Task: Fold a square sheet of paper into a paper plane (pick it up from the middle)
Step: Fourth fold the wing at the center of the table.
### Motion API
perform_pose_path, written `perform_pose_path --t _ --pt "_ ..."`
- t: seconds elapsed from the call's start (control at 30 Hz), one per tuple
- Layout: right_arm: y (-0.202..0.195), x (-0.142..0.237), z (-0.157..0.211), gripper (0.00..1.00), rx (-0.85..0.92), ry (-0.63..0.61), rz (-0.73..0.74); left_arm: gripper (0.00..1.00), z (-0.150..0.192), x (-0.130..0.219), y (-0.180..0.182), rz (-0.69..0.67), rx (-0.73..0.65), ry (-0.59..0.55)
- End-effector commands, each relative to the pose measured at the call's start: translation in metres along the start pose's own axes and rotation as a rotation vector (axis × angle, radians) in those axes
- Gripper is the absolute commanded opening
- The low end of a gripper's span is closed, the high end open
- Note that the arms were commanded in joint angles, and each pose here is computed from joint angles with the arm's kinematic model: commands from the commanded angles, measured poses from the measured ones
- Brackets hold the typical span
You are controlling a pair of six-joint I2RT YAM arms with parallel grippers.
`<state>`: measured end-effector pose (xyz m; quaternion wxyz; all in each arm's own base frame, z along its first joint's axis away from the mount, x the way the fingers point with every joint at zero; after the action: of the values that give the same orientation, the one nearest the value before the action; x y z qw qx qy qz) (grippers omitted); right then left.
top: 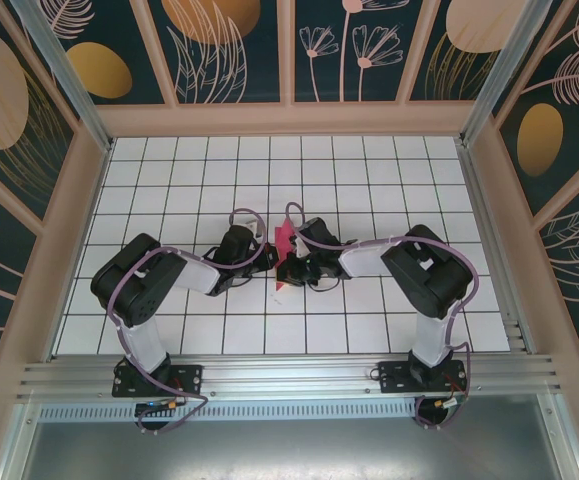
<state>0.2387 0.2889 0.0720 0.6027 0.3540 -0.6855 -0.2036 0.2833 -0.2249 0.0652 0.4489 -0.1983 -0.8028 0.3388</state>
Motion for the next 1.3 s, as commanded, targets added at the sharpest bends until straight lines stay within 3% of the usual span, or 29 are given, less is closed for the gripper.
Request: perform_pose_path --t 0.0,0.4,0.77,0.97,1.27 --pt "-0.016 -0.010 0.013 0.09 -0.038 0.041 0.037 0.00 0.015 -0.005 0.022 -0.074 0.010 0.069" --pt "0.018 0.020 0.003 0.11 0.034 -0.026 -0.041 0.00 0.015 -0.005 0.022 -0.082 0.006 0.066" --pt "0.002 -0.006 0.016 0.09 -0.019 0.042 -0.032 0.00 0.013 -0.007 0.021 -0.080 0.011 0.066" --pt "-0.014 -0.015 0.021 0.09 -0.052 0.064 0.054 0.00 0.013 -0.006 0.021 -0.080 0.014 0.065" --pt "0.025 0.012 0.006 0.09 0.032 -0.019 -0.055 0.00 0.013 -0.006 0.020 -0.080 0.015 0.063"
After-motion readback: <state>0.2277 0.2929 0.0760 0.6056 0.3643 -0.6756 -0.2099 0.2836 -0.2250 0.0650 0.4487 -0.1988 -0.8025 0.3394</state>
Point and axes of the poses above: each hand's point on the last joint's axis, 136 mm out from that joint toward the fingers, its own x axis back along the fingers, its own y axis along the line the jaws close on, z = x × y, the point moved 8 cm from there along x, back along the fingers, and after that the axes turned 9 degrees about x, right-handed, at the moved point
